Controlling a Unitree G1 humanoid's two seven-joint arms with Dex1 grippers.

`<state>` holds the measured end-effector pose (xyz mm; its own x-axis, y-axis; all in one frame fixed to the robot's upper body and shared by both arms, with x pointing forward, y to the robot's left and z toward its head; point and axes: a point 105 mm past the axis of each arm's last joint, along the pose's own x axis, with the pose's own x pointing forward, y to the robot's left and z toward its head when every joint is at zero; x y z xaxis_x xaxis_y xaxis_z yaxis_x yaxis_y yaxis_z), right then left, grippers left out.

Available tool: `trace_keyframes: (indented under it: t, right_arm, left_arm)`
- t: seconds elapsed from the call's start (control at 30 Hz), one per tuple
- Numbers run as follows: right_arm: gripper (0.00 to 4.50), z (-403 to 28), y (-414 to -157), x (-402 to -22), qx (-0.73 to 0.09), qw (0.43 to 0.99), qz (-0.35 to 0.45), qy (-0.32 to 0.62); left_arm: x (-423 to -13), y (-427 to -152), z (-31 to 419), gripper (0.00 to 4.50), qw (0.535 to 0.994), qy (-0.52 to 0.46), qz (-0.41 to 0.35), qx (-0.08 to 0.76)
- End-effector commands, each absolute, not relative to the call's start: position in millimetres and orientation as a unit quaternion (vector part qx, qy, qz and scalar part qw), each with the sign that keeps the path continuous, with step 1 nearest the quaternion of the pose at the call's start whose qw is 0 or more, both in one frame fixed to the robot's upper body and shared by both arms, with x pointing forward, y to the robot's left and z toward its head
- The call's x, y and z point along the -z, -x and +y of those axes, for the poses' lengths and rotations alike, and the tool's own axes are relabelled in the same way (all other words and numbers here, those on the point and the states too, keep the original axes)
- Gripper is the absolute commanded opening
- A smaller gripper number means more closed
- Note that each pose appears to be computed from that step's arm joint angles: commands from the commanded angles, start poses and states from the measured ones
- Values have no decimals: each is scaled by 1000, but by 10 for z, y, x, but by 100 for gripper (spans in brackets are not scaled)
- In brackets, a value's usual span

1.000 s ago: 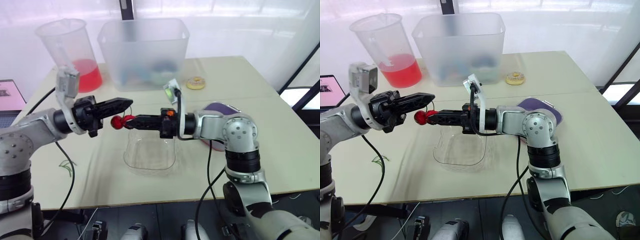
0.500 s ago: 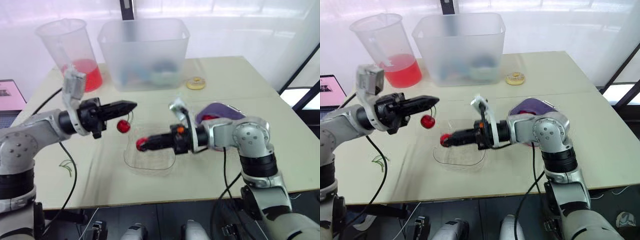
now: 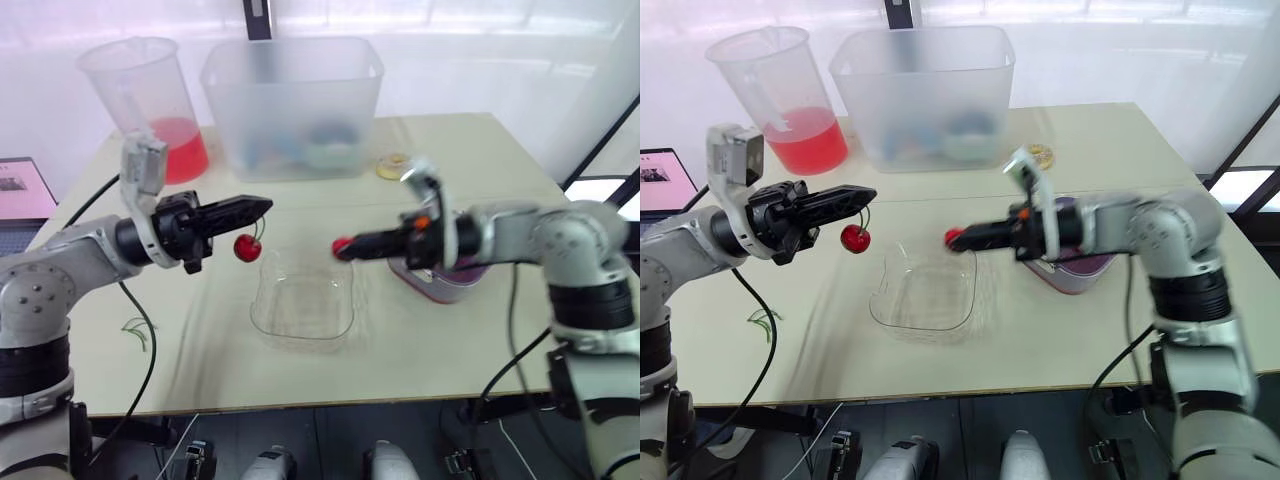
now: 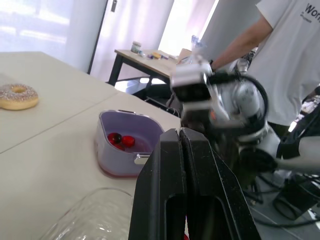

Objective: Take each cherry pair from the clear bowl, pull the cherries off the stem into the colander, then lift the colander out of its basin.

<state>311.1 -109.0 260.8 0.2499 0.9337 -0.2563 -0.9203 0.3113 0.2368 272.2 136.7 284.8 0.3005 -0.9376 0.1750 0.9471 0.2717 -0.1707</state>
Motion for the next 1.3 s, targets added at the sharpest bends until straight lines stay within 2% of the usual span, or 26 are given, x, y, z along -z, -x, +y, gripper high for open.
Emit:
trace_keyframes:
  t: [0.03, 0.13, 0.4, 0.53, 0.7, 0.73, 0.83, 0.93, 1.07, 1.3]
  right_arm:
    - [1, -1514, -3340, -2708, -519, 837, 159, 64]
    - [1, -1878, -3477, -2599, -468, 855, 187, 123]
    - [1, -2331, -3638, -2164, -402, 843, 263, 241]
    - [174, -2359, -3634, -2128, -404, 836, 274, 250]
    - [429, -2427, -3649, -2299, -393, 848, 256, 246]
    - [441, -2447, -3655, -2398, -389, 856, 242, 242]
    - [441, -2363, -3598, -2646, -413, 863, 201, 211]
    - [441, -1950, -3437, -2860, -506, 840, 141, 136]
    - [441, -1428, -3213, -2810, -605, 788, 85, 80]
    - [441, -723, -2946, -2803, -694, 719, 20, -33]
  left_arm:
    - [-2949, -2694, 1414, 0, 802, 112, -50, 585]
    - [-2953, -2712, 1429, 0, 805, 111, -53, 581]
    - [-2951, -2716, 1437, 0, 809, 108, -57, 575]
    - [-2954, -2718, 1435, 0, 810, 109, -59, 574]
    - [-2992, -2742, 1428, 0, 811, 111, -66, 571]
    - [-3011, -2742, 1425, 0, 810, 113, -69, 572]
    - [-3077, -2709, 1396, 0, 799, 128, -80, 582]
    - [-3103, -2677, 1350, 0, 790, 135, -82, 592]
    - [-3172, -2723, 1329, 0, 789, 159, -99, 585]
    - [-3170, -2655, 1188, 0, 773, 167, -94, 604]
